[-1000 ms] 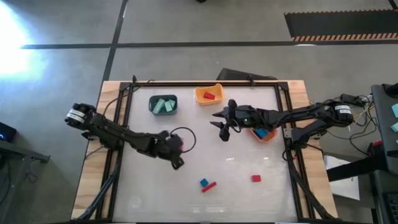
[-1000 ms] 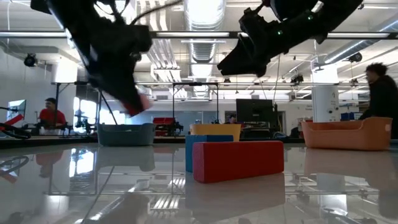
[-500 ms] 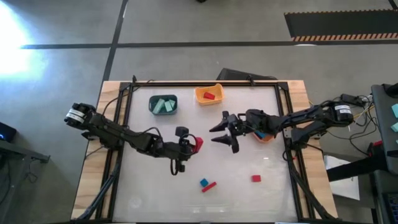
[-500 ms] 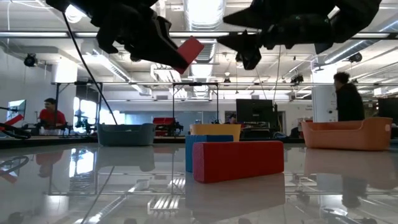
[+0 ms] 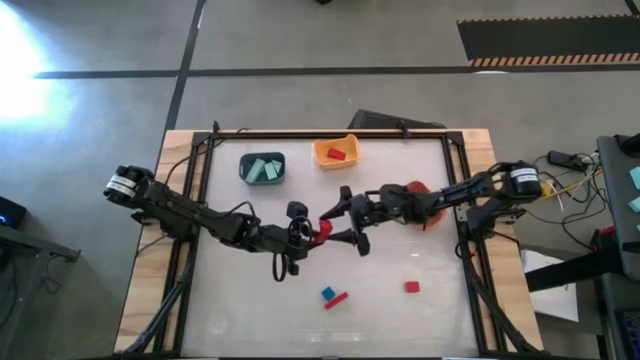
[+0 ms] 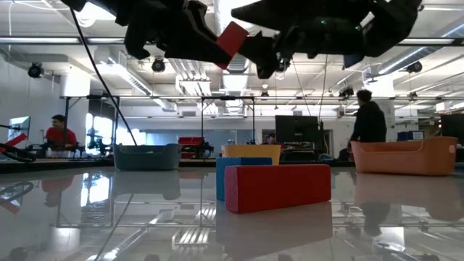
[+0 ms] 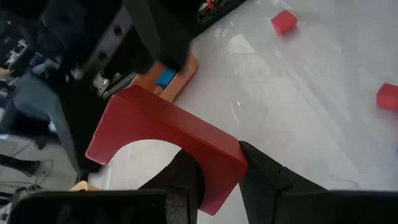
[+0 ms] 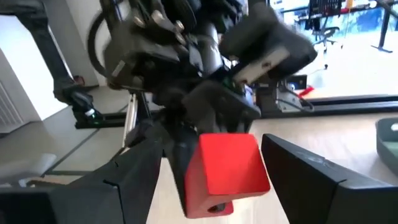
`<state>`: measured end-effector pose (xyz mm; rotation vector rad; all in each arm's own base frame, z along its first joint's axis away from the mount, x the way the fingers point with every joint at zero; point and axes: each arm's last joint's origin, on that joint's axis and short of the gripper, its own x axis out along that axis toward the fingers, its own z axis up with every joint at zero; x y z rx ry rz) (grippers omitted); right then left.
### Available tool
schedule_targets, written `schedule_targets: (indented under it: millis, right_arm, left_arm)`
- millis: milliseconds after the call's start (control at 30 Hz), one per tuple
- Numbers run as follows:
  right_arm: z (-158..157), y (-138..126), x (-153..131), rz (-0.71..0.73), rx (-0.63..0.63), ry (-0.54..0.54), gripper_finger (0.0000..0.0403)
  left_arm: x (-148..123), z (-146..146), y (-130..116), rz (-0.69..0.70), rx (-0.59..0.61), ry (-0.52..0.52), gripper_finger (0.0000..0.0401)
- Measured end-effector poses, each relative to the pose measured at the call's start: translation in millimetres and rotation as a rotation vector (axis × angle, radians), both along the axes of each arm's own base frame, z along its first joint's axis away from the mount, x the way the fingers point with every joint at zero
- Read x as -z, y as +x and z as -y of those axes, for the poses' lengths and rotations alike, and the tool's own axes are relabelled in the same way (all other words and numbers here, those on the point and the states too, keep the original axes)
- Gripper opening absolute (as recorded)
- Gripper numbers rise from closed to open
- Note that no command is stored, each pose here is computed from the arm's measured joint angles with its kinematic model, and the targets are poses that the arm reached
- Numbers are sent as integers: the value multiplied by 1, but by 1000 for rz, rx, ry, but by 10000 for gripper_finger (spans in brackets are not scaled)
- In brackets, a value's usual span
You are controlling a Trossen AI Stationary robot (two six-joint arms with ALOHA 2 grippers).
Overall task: Sort & place blocks by color
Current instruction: Put the orange block into the yellow bin
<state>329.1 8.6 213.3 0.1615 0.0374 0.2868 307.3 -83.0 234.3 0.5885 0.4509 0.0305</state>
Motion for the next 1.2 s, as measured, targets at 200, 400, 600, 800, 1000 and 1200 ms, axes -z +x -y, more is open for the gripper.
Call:
schedule_targets:
  millis: [200, 400, 600, 800, 1000, 1200]
  right_arm:
    - [2, 17, -2, 10, 6, -1, 261]
    - [3, 17, -2, 2, 6, 4, 243]
    - [2, 15, 3, -54, -25, 30, 213]
    - [2, 15, 4, -62, -27, 31, 167]
    - [1, 15, 3, -58, -52, 40, 120]
    - [1, 14, 4, -67, -72, 52, 119]
  left_arm:
    - [1, 1, -1, -6, 15, 21, 68]
    - [1, 2, -1, -7, 15, 22, 68]
    - [1, 3, -1, -10, 23, 45, 68]
    - [0, 3, -1, -9, 23, 51, 68]
    - [0, 4, -1, -7, 27, 49, 83]
    - [1, 3, -1, -6, 2, 45, 115]
